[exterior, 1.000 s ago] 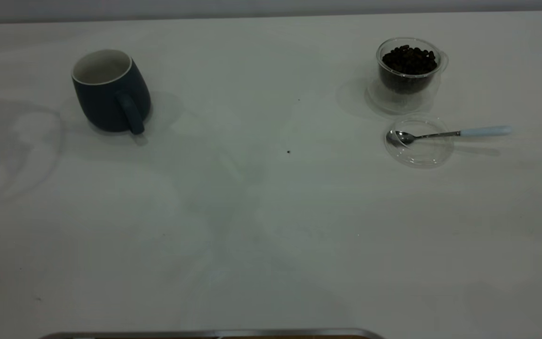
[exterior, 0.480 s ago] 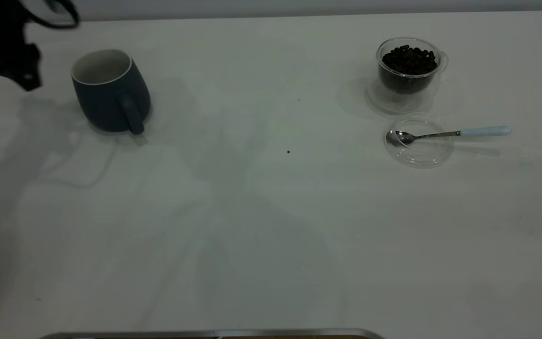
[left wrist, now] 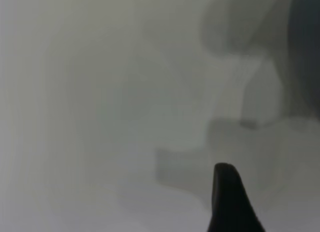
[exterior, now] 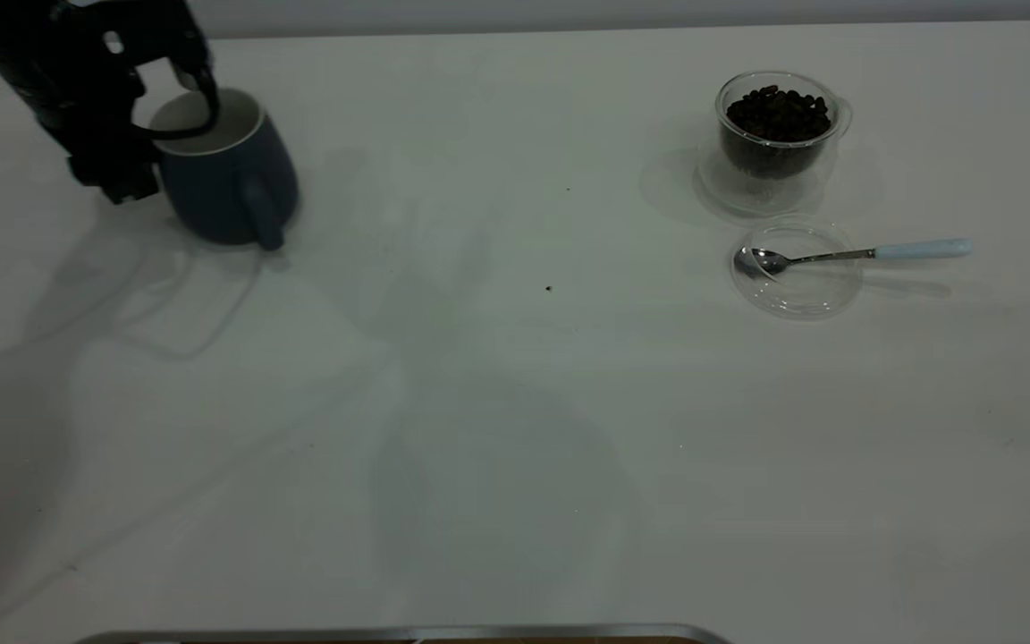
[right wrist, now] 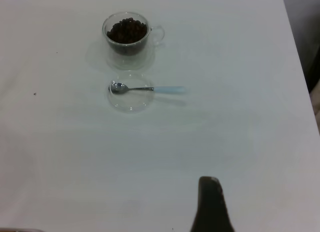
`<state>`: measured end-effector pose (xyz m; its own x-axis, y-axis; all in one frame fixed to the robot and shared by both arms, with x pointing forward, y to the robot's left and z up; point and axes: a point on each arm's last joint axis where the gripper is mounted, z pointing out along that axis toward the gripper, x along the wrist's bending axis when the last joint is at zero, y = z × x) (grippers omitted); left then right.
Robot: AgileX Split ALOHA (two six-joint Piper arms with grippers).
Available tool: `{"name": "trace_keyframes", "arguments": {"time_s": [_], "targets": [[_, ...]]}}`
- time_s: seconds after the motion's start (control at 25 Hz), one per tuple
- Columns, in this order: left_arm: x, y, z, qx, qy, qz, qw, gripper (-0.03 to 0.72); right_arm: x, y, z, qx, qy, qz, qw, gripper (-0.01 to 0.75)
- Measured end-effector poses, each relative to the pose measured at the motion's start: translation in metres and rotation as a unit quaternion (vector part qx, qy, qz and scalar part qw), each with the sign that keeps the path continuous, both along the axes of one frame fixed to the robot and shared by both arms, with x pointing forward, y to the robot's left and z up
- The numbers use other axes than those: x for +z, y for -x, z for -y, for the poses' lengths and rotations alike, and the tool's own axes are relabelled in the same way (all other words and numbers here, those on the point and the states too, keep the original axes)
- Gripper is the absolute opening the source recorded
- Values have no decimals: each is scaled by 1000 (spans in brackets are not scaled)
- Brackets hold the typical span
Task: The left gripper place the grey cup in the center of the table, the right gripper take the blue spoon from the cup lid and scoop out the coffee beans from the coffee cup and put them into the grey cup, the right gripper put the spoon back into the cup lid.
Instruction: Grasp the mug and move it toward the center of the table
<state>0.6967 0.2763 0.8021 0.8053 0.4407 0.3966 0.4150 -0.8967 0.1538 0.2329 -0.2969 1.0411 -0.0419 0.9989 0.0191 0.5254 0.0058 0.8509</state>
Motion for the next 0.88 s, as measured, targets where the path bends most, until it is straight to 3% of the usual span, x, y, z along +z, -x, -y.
{"name": "trace_keyframes", "arguments": {"time_s": [0.68, 0.88], "targets": [[7, -4, 69, -146, -16, 79, 986, 495, 0, 0, 0, 0, 0, 0, 1000, 580], [-5, 0, 87, -168, -13, 78, 983, 495, 0, 0, 0, 0, 0, 0, 1000, 580]]}}
